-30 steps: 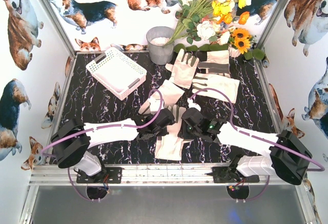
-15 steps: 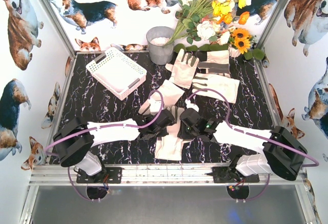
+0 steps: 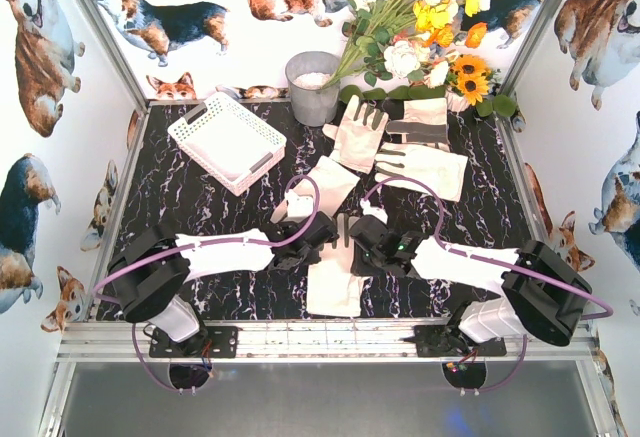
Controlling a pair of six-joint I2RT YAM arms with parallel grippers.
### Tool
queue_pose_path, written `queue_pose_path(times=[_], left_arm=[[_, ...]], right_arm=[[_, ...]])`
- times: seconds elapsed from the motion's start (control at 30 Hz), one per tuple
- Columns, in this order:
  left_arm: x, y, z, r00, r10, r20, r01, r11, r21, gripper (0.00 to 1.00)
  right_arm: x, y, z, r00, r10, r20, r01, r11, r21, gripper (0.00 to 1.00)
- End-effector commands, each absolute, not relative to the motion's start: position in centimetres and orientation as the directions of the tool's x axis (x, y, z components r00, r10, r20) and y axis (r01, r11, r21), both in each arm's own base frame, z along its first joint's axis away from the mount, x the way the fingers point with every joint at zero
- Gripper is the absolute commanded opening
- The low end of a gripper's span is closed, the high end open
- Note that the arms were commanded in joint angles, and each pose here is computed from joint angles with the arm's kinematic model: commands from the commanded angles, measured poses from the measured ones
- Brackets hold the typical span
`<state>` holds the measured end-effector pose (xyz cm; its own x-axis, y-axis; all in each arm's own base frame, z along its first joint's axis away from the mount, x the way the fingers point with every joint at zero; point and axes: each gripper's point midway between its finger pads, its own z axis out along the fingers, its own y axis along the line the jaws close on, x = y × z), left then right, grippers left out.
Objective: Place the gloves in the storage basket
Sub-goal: Pair the glove with the glove.
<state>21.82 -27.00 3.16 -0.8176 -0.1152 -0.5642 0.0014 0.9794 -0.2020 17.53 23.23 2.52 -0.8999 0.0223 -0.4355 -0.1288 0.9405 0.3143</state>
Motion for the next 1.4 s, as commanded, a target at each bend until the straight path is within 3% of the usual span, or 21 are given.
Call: queue_pose_path(times=[0.0, 0.2, 0.4, 0.57, 0.77, 1.37], left_arm=[[22.9, -25.5, 3.9, -0.791, -0.070, -0.608, -0.003, 0.994, -0.112, 0.26], [22.8, -25.0, 5.0, -0.784, -0.070, -0.617, 0.001, 0.993, -0.115, 0.35], [22.1, -27.1, 6.8, -0.784, -0.128, -0.608, 0.057, 0.959, -0.276, 0.40], [21.1, -29.5, 7.4, -0.804, -0.182, -0.566, 0.097, 0.899, -0.426, 0.34], [20.1, -29.9, 4.8, -0.837, -0.184, -0.516, 0.085, 0.887, -0.455, 0.25], [18.5, -28.4, 0.1, -0.878, -0.174, -0.447, 0.028, 0.911, -0.410, 0.19]], right_arm=[[16.7, 21.3, 1.0, -0.908, -0.023, -0.418, -0.130, 0.965, 0.230, 0.00], [16.7, 21.4, 0.8, -0.910, -0.020, -0.413, -0.127, 0.964, 0.234, 0.00], [16.7, 21.6, 0.8, -0.911, -0.023, -0.411, -0.131, 0.962, 0.237, 0.00], [16.8, 21.8, 1.2, -0.910, -0.019, -0.414, -0.132, 0.960, 0.247, 0.00], [16.9, 21.7, 1.8, -0.907, -0.026, -0.421, -0.138, 0.962, 0.237, 0.01], [16.9, 18.9, 6.1, -0.874, -0.005, -0.487, -0.122, 0.970, 0.211, 0.30]])
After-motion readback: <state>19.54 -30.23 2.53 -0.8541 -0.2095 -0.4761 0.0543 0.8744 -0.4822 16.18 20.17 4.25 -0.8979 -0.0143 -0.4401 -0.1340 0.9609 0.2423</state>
